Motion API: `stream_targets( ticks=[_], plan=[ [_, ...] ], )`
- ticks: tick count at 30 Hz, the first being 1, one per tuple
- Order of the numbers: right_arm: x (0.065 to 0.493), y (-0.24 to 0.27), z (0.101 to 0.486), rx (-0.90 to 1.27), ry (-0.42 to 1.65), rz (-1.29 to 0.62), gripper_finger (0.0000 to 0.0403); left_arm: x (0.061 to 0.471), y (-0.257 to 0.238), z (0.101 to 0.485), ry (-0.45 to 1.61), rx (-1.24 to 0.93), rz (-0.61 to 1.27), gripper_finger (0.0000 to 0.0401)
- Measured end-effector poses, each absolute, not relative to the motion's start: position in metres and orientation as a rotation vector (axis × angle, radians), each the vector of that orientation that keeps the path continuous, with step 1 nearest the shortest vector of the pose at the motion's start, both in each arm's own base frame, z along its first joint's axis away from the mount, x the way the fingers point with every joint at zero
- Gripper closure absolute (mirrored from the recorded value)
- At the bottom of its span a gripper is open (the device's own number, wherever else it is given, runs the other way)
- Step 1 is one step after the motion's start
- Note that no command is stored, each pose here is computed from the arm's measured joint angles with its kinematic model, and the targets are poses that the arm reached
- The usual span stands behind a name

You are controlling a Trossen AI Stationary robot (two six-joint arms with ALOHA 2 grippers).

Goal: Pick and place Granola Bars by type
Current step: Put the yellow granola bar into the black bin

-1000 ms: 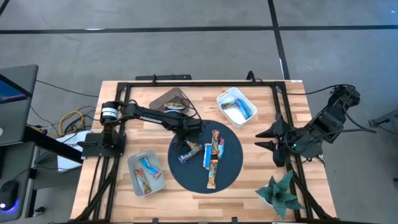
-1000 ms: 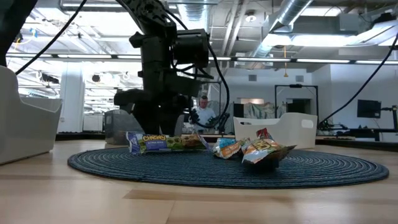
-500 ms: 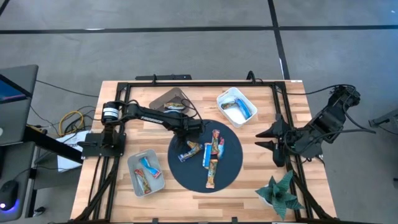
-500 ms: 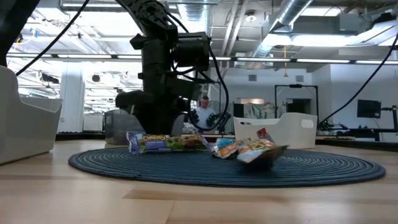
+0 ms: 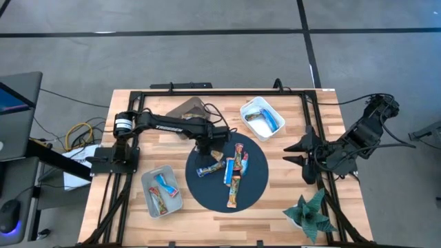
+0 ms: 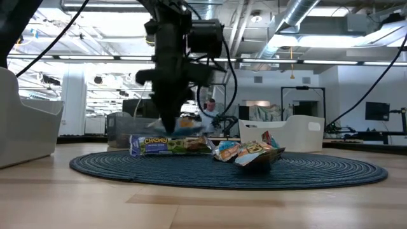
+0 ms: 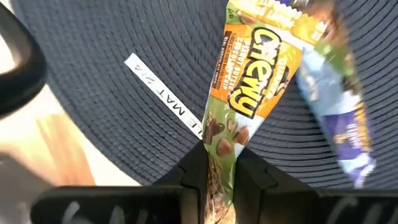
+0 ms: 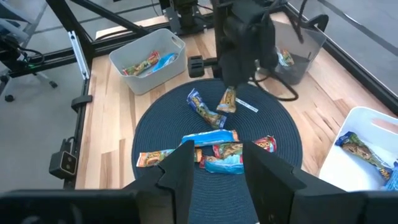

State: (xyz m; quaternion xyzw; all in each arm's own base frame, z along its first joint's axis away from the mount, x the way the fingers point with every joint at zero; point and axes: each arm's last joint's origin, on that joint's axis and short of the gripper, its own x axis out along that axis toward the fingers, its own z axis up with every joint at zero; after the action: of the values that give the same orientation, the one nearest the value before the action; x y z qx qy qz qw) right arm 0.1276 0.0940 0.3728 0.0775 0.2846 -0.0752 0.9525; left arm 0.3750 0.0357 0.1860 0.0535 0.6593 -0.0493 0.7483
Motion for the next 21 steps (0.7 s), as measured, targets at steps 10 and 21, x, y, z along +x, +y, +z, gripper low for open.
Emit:
stream_targets(
  ticks=[10, 21],
  plan=[
    [0.128, 0.094, 0.373, 0.158, 0.578, -0.153, 0.0276, 0.373, 0.07, 0.227, 1.509, 0.093, 0.255, 0.0364],
    [0.129, 0.095, 0.362, 0.195, 0.599, -0.181, 0.0276, 0.341, 0.131, 0.254, 1.483, -0.093, 0.579, 0.0362]
  ],
)
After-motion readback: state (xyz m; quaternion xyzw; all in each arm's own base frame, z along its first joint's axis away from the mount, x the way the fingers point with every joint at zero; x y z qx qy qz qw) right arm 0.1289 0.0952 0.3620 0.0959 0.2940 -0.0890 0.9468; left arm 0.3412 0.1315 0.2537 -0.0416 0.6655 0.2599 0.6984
